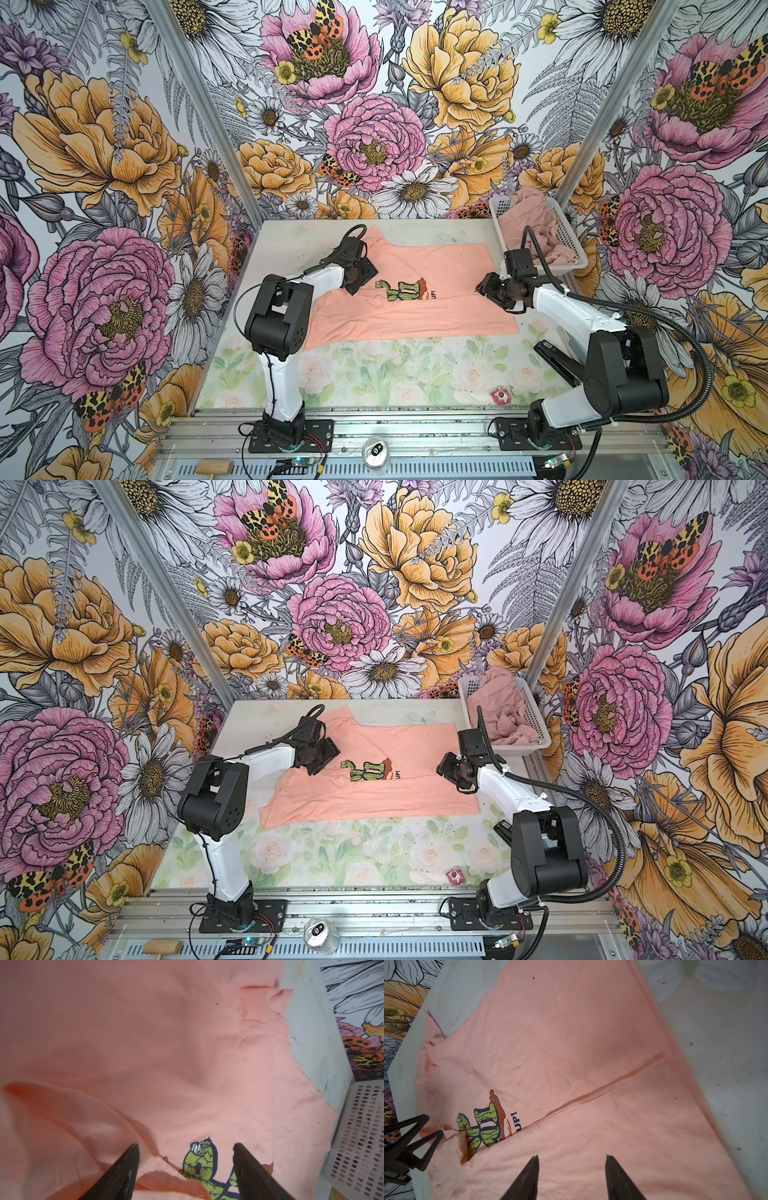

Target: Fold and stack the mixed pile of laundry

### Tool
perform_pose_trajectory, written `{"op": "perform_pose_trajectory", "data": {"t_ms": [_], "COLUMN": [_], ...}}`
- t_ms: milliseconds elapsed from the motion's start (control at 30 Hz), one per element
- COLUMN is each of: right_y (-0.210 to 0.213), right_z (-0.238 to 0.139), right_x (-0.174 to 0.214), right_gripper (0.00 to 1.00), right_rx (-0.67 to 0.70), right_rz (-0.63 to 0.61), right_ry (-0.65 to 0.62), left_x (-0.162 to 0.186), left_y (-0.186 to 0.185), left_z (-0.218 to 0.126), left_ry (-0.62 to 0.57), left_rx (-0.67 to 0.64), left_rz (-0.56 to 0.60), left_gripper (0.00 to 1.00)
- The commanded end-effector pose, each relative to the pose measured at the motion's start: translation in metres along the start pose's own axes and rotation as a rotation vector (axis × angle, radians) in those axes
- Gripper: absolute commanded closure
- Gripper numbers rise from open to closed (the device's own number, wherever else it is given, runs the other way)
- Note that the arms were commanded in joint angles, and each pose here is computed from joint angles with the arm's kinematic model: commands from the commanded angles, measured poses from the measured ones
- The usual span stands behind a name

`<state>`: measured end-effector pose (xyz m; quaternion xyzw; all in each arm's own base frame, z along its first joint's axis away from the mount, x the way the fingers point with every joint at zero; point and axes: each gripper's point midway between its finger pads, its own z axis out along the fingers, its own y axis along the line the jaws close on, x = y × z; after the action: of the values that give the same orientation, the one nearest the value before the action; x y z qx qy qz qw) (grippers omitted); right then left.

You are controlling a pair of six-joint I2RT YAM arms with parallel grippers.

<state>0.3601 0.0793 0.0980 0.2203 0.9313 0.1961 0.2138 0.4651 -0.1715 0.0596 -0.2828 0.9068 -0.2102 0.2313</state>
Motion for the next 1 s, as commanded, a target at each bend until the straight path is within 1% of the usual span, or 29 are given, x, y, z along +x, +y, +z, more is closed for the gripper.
{"op": "perform_pose_trajectory", "data": {"t_ms": [0, 100, 233, 267, 300, 333, 367, 500, 700, 733, 967], "right_y": [0.001, 0.001, 0.001, 0.001, 0.001, 0.001, 0.001, 0.002, 0.001, 0.001, 0.0], "right_z": [0.0, -0.002, -0.001, 0.0, 0.0, 0.001, 0.001, 0.001, 0.001, 0.001, 0.002], "right_x": [-0.002, -0.002, -0.001, -0.001, -0.001, -0.002, -0.002, -0.003, -0.002, -0.002, -0.002], "right_gripper": [0.47, 0.47, 0.47, 0.47, 0.47, 0.47, 0.47, 0.47, 0.47, 0.47, 0.47], "right_rx": [0.009, 0.007, 0.007, 0.006, 0.007, 0.007, 0.008, 0.008, 0.01, 0.01, 0.014], "right_rz": [-0.006, -0.005, -0.004, -0.002, -0.003, -0.003, -0.004, -0.003, -0.004, -0.004, -0.001], "right_ry": [-0.012, -0.015, -0.012, -0.009, -0.008, -0.008, -0.008, -0.009, -0.011, -0.012, -0.01], "left_x": [-0.007, -0.004, -0.001, 0.003, -0.002, -0.001, 0.0, 0.008, 0.012, 0.018, 0.016], "left_y": [-0.024, -0.011, 0.02, 0.031, 0.031, 0.037, 0.043, 0.057, 0.056, 0.064, 0.067], "left_z": [-0.009, -0.021, -0.037, -0.035, -0.048, -0.05, -0.05, -0.045, -0.037, -0.025, -0.017], "left_ry": [-0.033, -0.029, -0.02, -0.007, -0.024, -0.021, -0.017, 0.004, 0.025, 0.05, 0.057], "left_rx": [0.054, 0.001, -0.071, -0.102, -0.094, -0.106, -0.117, -0.147, -0.151, -0.18, -0.206], "left_rz": [0.065, 0.069, 0.042, 0.04, 0.037, 0.032, 0.026, 0.018, 0.016, 0.015, 0.017], "left_gripper": [0.27, 0.27, 0.29, 0.3, 0.32, 0.34, 0.37, 0.42, 0.48, 0.48, 0.54]}}
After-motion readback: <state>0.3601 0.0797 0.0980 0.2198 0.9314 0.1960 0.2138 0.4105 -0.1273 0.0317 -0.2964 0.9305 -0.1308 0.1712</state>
